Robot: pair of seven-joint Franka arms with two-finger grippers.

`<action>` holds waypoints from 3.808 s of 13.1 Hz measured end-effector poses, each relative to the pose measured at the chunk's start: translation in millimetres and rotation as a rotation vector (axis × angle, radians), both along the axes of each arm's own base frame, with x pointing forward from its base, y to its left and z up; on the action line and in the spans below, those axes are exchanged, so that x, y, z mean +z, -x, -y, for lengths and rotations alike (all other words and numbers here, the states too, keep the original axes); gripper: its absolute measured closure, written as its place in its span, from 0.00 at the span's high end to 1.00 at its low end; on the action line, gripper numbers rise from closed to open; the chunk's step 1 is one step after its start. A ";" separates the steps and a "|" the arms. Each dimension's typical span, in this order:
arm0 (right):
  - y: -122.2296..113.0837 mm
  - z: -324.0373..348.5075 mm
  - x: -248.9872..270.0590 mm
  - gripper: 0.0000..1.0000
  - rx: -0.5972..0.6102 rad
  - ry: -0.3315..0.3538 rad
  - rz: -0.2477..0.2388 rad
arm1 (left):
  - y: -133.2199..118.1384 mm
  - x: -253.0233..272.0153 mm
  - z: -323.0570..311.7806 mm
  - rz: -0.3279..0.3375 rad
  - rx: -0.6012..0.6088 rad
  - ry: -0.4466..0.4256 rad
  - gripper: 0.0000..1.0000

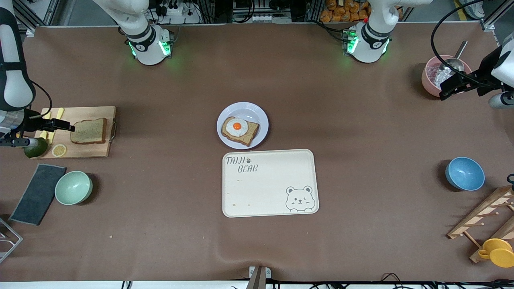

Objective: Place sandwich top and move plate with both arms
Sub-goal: 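Lower the right gripper and grasp the bread slice edge, then lift the bread slice with the right gripper toward the white plate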

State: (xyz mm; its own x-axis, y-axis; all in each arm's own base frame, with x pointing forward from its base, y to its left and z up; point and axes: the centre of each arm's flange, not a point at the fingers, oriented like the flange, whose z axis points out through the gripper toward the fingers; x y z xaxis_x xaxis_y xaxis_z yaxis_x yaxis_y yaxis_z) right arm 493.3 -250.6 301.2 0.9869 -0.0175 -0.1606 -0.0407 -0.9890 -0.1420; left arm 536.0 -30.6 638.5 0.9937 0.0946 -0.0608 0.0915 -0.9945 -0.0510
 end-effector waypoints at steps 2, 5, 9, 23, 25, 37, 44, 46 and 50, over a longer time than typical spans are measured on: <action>2.4 4.6 -13.1 1.00 0.017 0.007 0.003 | -0.4 -0.9 0.3 -0.002 0.000 0.000 1.00; 10.8 22.5 -47.2 1.00 0.022 0.006 -0.009 | -2.0 -4.1 2.6 -0.008 -0.001 0.016 1.00; 31.4 49.4 -74.1 1.00 -0.008 -0.017 -0.042 | -2.4 -5.0 3.7 -0.010 -0.002 0.025 1.00; 39.0 65.1 -107.2 1.00 -0.014 -0.041 -0.077 | -5.6 -1.9 9.6 0.014 -0.002 0.087 1.00; 37.1 66.4 -109.6 0.95 -0.014 -0.039 -0.075 | -6.0 -1.8 7.4 0.016 0.004 0.087 1.00; 31.1 62.6 -108.6 0.19 -0.004 -0.048 -0.077 | -6.6 -1.9 12.1 0.022 0.039 0.087 1.00; 19.0 63.5 -95.9 0.07 0.037 -0.037 -0.043 | -6.3 -1.3 9.3 0.022 0.044 0.087 1.00; 12.4 61.0 -84.7 0.07 0.060 -0.034 -0.023 | -6.3 -1.3 9.3 0.022 0.044 0.087 1.00; -18.4 30.5 -41.9 0.07 0.125 -0.068 0.007 | -6.2 -1.3 10.3 0.022 0.043 0.087 1.00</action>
State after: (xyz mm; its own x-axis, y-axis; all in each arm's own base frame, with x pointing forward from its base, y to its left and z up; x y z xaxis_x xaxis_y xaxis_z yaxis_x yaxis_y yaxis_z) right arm 511.7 -281.1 259.3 0.9819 0.1158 -0.1499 0.0831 -0.9745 -0.2086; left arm 542.2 -40.9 637.2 0.9900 0.1322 -0.0493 0.1341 -0.9903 0.0378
